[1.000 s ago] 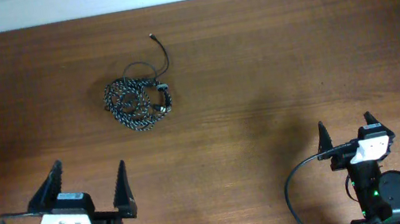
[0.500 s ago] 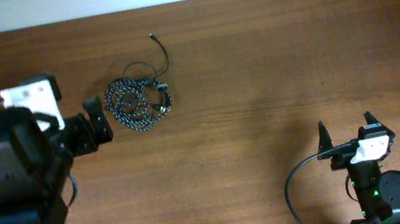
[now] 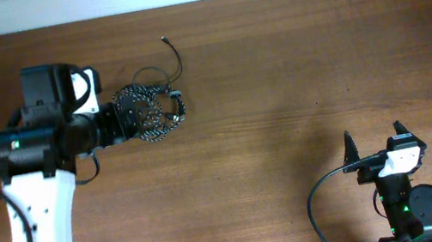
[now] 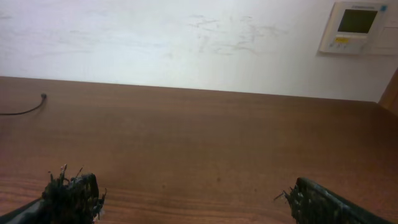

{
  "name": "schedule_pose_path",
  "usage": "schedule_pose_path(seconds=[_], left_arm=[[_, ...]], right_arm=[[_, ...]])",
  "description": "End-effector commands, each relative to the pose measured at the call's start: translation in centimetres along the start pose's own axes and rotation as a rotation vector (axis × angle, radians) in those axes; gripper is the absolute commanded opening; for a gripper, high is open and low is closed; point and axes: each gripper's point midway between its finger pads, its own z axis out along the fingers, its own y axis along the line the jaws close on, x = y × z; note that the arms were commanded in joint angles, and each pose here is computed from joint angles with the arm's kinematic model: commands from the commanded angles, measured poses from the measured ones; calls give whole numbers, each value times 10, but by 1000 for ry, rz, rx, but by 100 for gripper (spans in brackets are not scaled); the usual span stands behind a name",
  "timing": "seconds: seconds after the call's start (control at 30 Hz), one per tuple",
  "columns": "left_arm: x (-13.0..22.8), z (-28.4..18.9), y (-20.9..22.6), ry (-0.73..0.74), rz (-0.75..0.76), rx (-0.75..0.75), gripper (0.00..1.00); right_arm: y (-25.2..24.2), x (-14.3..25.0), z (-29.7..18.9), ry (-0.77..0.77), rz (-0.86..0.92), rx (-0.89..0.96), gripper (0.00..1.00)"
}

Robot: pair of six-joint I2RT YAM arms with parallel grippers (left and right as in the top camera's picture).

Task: Untangle cables
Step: 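Reach the left gripper forward to the braided cable bundle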

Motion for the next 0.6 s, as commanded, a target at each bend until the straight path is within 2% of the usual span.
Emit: schedule_pose_path(seconds=[0.0, 0.33, 0.43, 0.57], left_arm=[[-6, 22, 15, 41, -87, -88, 99], [-14, 100, 24, 158, -95, -121, 99], [-19, 114, 35, 154, -90, -176, 99], [-32, 127, 34, 115, -89, -168, 99]], right_arm=[[0, 2, 0, 4, 0, 2, 99], [0, 2, 0, 4, 0, 2, 99], [0, 2, 0, 4, 0, 2, 99], [0, 2, 0, 4, 0, 2, 99]])
